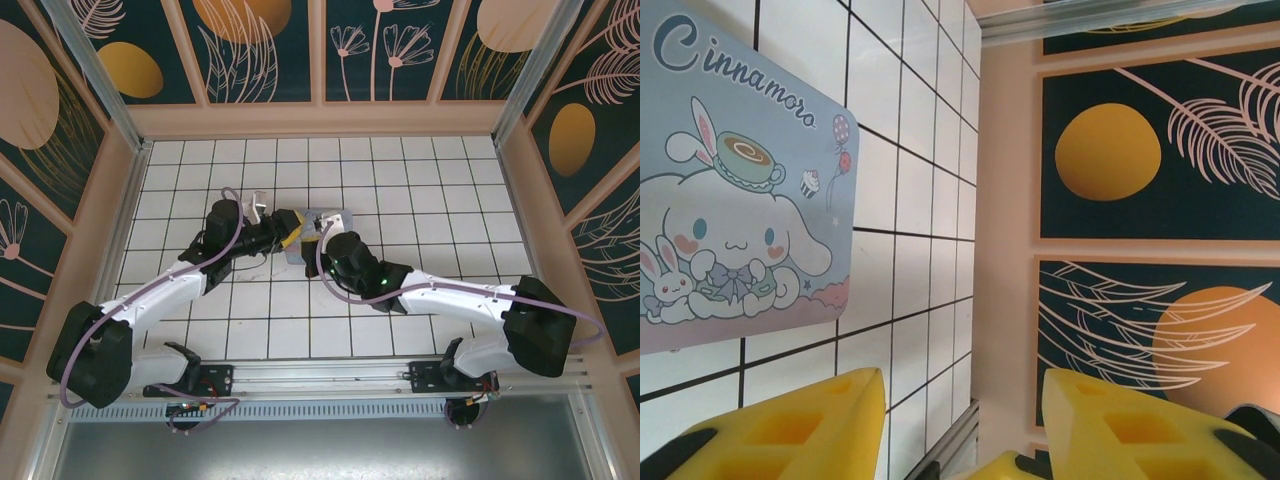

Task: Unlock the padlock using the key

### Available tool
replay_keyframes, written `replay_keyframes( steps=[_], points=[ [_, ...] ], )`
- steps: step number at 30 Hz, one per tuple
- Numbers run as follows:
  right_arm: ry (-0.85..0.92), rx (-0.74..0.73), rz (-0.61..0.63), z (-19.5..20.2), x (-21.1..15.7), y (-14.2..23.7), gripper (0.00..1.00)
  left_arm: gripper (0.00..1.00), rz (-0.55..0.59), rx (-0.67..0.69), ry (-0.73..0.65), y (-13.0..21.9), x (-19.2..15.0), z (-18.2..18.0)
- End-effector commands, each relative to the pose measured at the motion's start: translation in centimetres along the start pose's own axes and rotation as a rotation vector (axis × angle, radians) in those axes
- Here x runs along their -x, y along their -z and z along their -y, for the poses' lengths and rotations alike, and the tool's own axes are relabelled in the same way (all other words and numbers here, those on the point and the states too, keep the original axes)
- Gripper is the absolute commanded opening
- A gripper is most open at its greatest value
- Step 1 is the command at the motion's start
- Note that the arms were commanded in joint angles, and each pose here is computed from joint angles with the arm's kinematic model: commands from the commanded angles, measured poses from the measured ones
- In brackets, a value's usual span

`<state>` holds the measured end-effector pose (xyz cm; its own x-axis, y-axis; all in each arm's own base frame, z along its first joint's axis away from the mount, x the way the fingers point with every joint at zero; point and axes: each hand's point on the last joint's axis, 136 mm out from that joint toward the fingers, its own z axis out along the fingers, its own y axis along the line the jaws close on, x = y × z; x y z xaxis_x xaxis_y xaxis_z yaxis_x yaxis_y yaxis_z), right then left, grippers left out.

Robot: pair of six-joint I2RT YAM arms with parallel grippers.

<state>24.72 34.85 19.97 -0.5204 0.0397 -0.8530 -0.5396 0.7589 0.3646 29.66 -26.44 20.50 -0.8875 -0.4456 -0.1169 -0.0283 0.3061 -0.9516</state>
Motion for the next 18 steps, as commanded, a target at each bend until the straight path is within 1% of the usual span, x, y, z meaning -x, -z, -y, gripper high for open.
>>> replay_keyframes(
  steps=[1, 4, 8, 14, 18],
  points=[
    [-0.002, -0.003, 0.041, -0.26, 1.75, -0.12, 0.0, 0.48, 0.003, -0.014, -0.013, -0.3, 0.03, 0.29],
    [-0.003, -0.005, 0.041, -0.23, 1.82, -0.14, 0.0, 0.46, 0.001, -0.017, -0.016, -0.33, -0.02, 0.36],
    [-0.002, -0.007, 0.036, -0.21, 1.7, -0.3, 0.0, 0.41, -0.001, -0.021, -0.019, -0.43, -0.06, 0.47],
    [-0.001, -0.01, 0.035, -0.28, 1.77, -0.42, 0.0, 0.39, -0.01, -0.018, -0.02, -0.69, -0.36, 0.43],
    [-0.003, -0.014, 0.035, -0.22, 1.81, -0.42, 0.0, 0.34, -0.012, -0.015, -0.021, -0.77, -0.42, 0.24]
  ],
)
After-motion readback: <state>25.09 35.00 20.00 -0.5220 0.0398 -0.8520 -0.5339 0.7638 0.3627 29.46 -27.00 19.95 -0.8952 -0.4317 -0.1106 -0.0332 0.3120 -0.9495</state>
